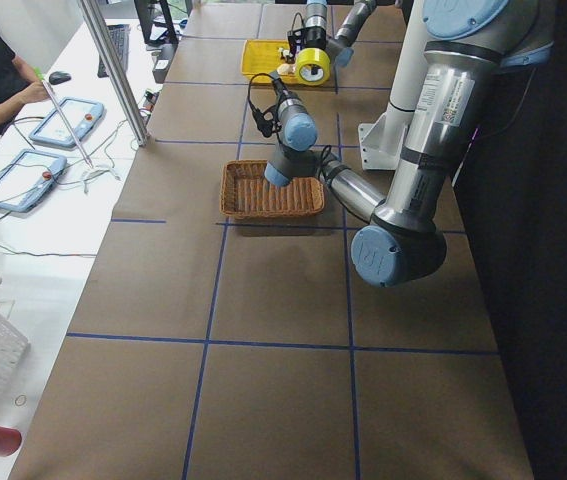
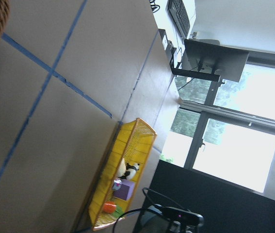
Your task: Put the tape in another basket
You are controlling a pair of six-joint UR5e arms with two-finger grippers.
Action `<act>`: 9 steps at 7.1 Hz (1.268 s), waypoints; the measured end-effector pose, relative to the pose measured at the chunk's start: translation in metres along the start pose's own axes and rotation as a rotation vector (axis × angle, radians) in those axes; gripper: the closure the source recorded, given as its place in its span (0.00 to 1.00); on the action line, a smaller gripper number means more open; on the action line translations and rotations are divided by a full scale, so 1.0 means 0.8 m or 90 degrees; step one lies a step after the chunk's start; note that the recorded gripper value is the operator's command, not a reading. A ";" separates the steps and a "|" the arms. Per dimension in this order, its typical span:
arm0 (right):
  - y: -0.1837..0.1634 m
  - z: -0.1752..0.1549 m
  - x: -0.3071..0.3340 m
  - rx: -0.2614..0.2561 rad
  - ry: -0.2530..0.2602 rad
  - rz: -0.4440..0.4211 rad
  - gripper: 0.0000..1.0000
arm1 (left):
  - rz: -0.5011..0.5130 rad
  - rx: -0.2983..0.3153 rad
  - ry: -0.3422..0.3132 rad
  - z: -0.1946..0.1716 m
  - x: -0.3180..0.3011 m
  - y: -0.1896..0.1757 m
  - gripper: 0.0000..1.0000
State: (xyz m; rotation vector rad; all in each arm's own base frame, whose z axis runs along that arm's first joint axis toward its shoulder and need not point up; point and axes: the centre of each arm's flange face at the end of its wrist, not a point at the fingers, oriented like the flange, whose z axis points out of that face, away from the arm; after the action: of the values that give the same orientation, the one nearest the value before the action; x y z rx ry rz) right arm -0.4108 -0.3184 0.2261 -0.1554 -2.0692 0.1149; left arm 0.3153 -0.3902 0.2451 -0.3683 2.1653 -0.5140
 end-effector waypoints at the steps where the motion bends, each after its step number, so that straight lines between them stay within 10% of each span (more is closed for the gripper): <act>1: 0.006 0.005 0.000 -0.006 -0.002 0.002 0.98 | -0.031 -0.015 0.021 0.022 -0.009 0.020 0.00; 9: 0.017 0.017 0.013 -0.010 0.000 0.013 0.98 | -0.079 -0.084 0.050 0.089 -0.031 0.087 0.00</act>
State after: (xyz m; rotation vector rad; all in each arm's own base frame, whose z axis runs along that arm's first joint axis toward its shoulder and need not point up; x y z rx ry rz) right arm -0.4268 -0.3032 0.2263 -0.1860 -2.0689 0.1111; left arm 0.3815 -0.3351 0.1898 -0.5656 2.2684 -0.4613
